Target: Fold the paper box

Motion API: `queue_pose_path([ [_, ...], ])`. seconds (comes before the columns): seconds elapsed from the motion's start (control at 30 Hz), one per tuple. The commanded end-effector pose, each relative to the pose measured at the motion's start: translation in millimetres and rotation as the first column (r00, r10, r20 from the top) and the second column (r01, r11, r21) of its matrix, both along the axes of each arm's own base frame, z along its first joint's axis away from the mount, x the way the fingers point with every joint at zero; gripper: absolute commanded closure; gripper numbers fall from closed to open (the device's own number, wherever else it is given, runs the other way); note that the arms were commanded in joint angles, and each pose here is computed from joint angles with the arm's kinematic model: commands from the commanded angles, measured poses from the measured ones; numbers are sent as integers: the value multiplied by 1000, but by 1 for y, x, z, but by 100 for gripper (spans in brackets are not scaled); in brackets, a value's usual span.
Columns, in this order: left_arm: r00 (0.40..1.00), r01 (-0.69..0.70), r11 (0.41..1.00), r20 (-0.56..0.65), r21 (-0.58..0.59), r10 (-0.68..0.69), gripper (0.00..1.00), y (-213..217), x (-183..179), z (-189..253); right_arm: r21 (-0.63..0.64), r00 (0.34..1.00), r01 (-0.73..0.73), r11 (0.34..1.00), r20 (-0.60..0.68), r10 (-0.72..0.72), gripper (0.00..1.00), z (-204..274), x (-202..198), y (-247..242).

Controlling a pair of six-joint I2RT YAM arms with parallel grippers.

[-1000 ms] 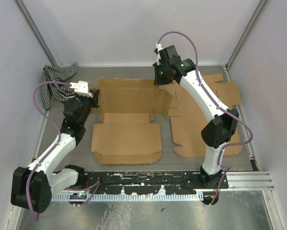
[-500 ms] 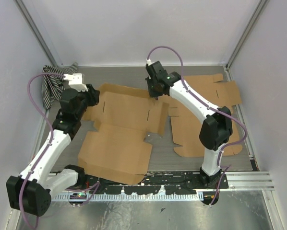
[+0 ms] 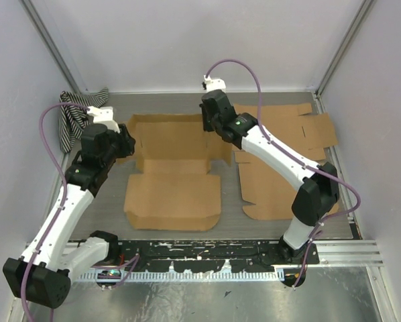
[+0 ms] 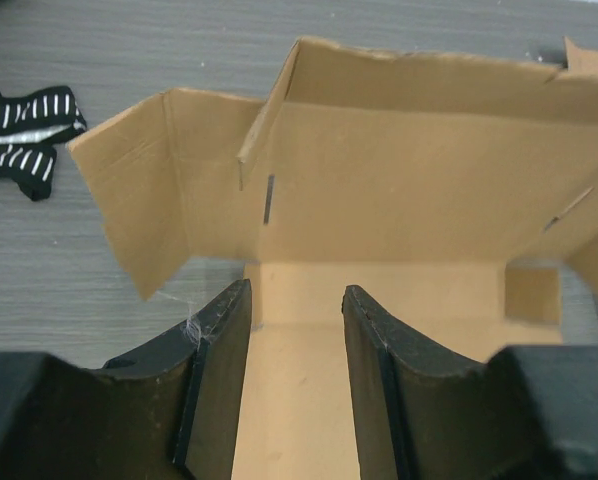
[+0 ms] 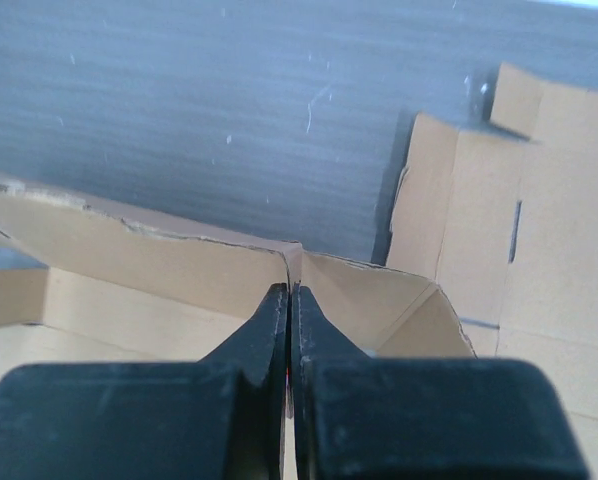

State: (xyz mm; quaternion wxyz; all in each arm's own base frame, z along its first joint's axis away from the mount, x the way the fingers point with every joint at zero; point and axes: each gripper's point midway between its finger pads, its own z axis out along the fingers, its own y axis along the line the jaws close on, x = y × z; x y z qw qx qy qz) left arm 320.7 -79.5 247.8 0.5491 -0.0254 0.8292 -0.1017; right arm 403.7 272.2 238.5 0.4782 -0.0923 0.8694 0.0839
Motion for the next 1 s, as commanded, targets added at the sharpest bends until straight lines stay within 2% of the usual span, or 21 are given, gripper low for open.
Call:
queue_pose_path([
  [0.0,1000,-11,1000,-3,-6,11,51,0,1,9,114,976,43,993,208,-66,99,70,14,-6],
  [0.13,999,-35,999,26,-10,35,51,3,5,15,123,971,37,992,232,-65,99,68,17,-4],
  [0.37,998,-57,998,41,-7,57,51,6,11,26,134,986,34,990,159,-55,99,35,12,1],
  [0.7,991,-46,999,-128,25,49,58,-1,21,3,152,991,21,988,125,-41,99,24,7,5],
  [0.97,984,-89,993,-145,78,99,58,8,29,-3,152,992,7,988,126,-27,99,28,4,5],
])
